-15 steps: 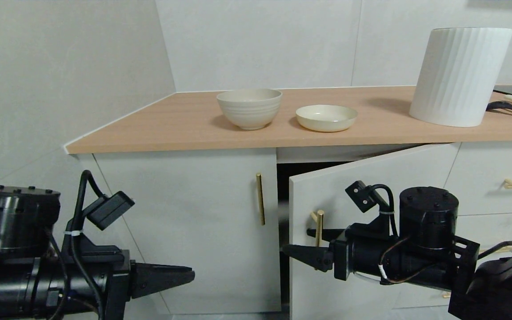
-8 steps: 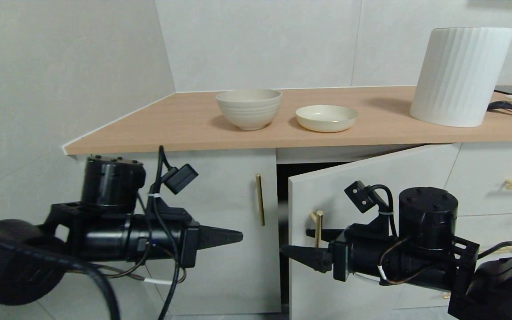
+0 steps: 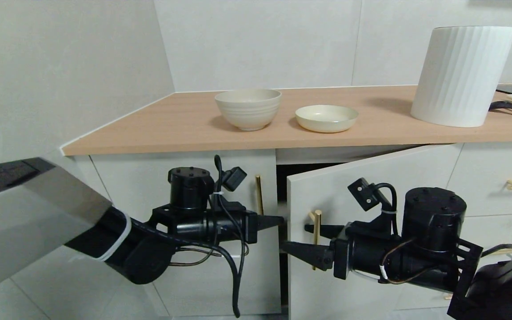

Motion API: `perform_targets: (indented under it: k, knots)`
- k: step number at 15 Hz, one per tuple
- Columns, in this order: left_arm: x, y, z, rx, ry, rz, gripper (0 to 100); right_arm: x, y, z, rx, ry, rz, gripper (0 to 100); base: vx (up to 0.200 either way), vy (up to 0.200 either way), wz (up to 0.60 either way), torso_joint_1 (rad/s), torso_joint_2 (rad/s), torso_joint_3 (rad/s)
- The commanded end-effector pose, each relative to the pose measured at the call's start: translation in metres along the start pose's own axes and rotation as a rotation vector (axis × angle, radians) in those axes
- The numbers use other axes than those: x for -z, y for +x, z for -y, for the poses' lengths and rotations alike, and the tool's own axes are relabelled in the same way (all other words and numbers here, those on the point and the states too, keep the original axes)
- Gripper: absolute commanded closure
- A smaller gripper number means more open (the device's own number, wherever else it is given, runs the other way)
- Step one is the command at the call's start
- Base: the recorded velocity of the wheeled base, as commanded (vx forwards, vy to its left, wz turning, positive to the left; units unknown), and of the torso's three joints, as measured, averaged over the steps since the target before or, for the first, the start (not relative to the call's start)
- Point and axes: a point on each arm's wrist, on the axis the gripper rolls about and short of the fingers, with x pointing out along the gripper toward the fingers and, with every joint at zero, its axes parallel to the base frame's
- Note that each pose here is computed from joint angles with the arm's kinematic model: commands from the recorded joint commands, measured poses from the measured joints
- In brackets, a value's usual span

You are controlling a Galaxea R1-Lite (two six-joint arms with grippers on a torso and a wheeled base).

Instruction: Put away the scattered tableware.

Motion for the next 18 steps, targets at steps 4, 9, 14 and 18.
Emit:
perform_targets:
  k: [4,9,14,18]
  knots:
    - [0.016,0.031,-0.007,-0.004,0.018,0.037,100,0.011,0.003,0.006,0.008,0.008,-0.018,0,0.0,0.0,0.0,0.0,0.0,0.0]
    - [0.01,0.041,0.017,0.09,0.064,0.123,100,0.015,-0.001,0.006,0.021,0.009,-0.032,0,0.0,0.0,0.0,0.0,0.0,0.0]
    - [0.01,0.041,0.025,0.115,0.069,0.129,100,0.012,-0.019,0.03,0.12,-0.02,-0.023,0,0.0,0.0,0.0,0.0,0.0,0.0]
    - [0.006,0.037,0.04,0.145,0.084,0.135,100,0.006,-0.026,0.052,0.19,-0.022,0.005,0,0.0,0.0,0.0,0.0,0.0,0.0]
